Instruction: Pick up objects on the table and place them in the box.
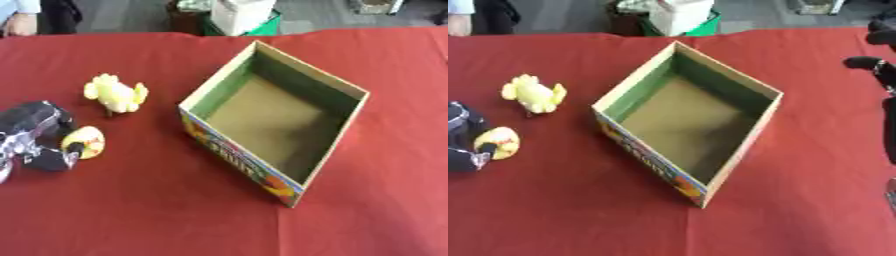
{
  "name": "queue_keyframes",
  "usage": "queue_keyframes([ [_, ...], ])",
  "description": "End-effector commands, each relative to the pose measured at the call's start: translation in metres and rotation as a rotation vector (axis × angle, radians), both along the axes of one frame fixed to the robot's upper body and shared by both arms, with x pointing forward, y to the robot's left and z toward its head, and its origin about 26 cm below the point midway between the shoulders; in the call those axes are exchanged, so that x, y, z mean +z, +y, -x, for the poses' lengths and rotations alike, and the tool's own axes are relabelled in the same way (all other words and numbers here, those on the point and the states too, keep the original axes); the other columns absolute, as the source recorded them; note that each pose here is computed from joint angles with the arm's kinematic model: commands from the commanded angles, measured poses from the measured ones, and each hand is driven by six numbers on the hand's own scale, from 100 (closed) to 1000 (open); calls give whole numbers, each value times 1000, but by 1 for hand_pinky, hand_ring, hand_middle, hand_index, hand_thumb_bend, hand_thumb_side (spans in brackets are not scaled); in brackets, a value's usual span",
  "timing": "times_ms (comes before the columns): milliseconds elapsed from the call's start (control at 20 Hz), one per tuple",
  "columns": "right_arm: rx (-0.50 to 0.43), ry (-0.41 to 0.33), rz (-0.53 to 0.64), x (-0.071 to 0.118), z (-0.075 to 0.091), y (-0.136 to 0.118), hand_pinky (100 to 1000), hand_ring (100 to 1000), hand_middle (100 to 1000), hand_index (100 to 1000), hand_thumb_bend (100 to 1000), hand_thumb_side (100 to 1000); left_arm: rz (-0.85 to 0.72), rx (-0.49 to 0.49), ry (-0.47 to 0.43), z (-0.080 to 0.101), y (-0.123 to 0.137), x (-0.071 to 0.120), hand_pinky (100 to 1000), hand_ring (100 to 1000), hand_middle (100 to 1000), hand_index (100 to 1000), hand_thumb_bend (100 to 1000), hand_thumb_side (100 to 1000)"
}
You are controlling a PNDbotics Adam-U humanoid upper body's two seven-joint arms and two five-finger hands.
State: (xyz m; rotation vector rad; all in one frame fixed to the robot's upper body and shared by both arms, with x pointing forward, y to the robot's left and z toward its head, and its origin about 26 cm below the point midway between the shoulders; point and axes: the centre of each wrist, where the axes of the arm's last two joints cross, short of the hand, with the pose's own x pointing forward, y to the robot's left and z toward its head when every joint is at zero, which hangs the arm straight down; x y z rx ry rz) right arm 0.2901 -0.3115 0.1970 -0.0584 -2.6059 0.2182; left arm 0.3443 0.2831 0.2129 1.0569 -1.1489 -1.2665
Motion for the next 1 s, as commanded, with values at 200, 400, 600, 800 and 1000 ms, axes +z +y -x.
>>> queue_keyframes([
  [200,-3,-17,19,7,3,-1,670,903,676,870,100,1000,22,-2,-108,6,1,20,429,456,423,421,100,146],
  [400,-7,-16,19,7,3,-2,670,903,677,870,100,1000,37,-44,-181,13,-6,40,425,450,416,419,100,166],
  [600,-8,-19,19,9,3,-3,672,902,679,870,100,1000,48,-105,-282,23,-19,69,426,447,411,415,100,194],
  [800,-3,-21,19,11,3,-3,673,902,680,869,100,1000,59,-167,-356,32,-33,92,427,445,409,412,100,206],
  [1000,3,-21,19,12,3,-3,672,901,680,869,100,1000,71,-237,-418,37,-51,112,428,443,407,410,100,223],
])
